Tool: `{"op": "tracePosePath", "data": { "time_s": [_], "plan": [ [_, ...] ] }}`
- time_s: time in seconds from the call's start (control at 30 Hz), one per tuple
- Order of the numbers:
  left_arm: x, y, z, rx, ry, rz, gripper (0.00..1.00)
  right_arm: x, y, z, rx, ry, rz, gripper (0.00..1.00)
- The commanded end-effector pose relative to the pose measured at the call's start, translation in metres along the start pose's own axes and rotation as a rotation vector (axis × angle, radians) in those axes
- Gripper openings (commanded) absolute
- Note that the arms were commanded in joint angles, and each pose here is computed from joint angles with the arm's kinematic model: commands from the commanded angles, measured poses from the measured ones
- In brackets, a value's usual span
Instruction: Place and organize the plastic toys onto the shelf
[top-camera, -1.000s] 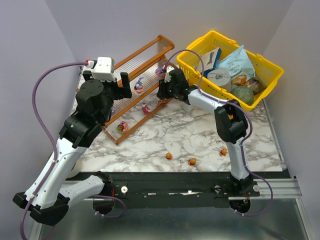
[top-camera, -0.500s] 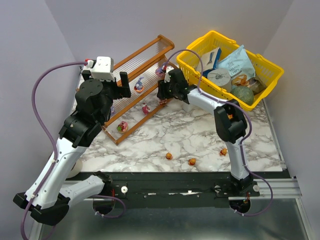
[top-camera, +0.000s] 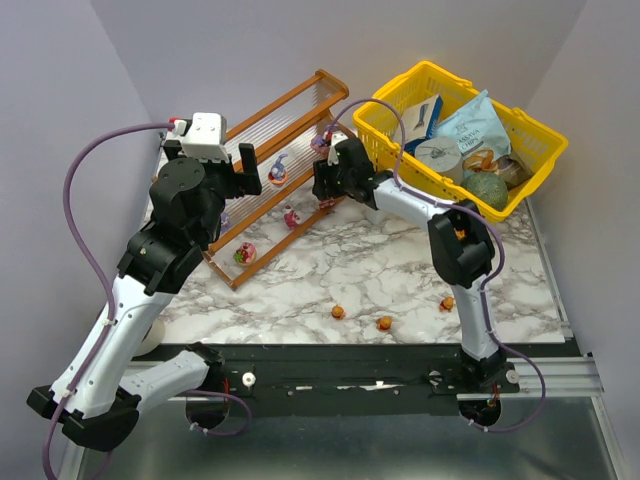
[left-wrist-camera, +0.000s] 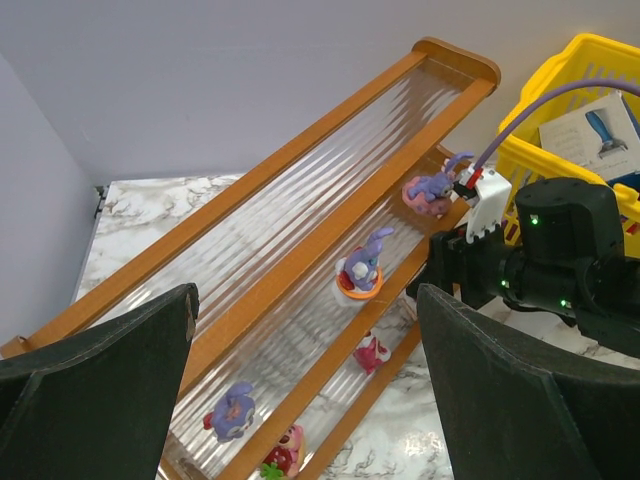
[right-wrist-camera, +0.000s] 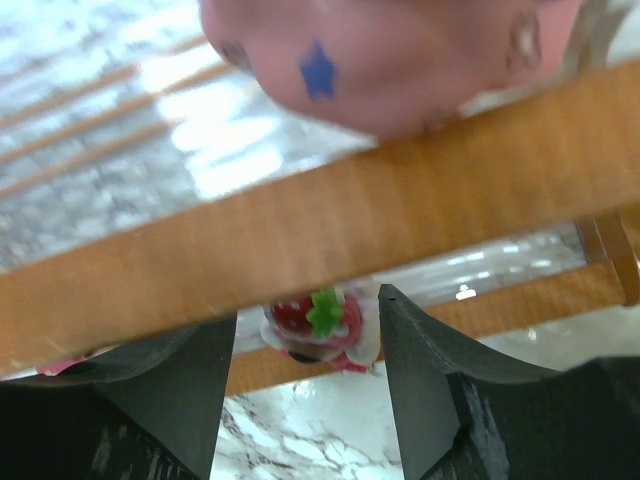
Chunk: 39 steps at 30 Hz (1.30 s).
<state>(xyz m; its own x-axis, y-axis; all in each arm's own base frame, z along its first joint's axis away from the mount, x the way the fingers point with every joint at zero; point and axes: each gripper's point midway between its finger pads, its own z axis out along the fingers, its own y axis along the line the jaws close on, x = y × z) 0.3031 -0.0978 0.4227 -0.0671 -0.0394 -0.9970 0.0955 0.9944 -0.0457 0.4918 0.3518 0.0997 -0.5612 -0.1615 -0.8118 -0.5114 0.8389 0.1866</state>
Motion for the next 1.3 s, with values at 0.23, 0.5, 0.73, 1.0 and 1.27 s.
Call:
{"op": "tracePosePath", "data": {
  "time_s": [0.23, 0.5, 0.73, 1.0, 1.27],
  "plan": [
    [-0.013, 0.000, -0.004, 0.018, -0.034, -0.017, 0.99, -0.023, 0.013, -0.038, -0.014, -0.099, 0.069, 0.68],
    [-0.009, 0.000, -0.005, 0.024, -0.026, -0.026, 0.99, -0.001, 0.030, -0.048, -0.060, -0.071, 0.184, 0.59],
    [-0.006, 0.000, -0.007, 0.024, -0.013, -0.033, 0.99, 0.021, 0.039, -0.040, -0.051, 0.038, 0.398, 0.28],
    [-0.005, 0.004, -0.009, 0.012, -0.007, -0.031, 0.99, 0.041, 0.020, -0.024, 0.071, 0.103, 0.422, 0.12],
    [-0.004, 0.004, -0.006, 0.005, -0.002, -0.028, 0.99, 0.046, 0.001, -0.012, 0.167, 0.113, 0.394, 0.07]
  ]
}}
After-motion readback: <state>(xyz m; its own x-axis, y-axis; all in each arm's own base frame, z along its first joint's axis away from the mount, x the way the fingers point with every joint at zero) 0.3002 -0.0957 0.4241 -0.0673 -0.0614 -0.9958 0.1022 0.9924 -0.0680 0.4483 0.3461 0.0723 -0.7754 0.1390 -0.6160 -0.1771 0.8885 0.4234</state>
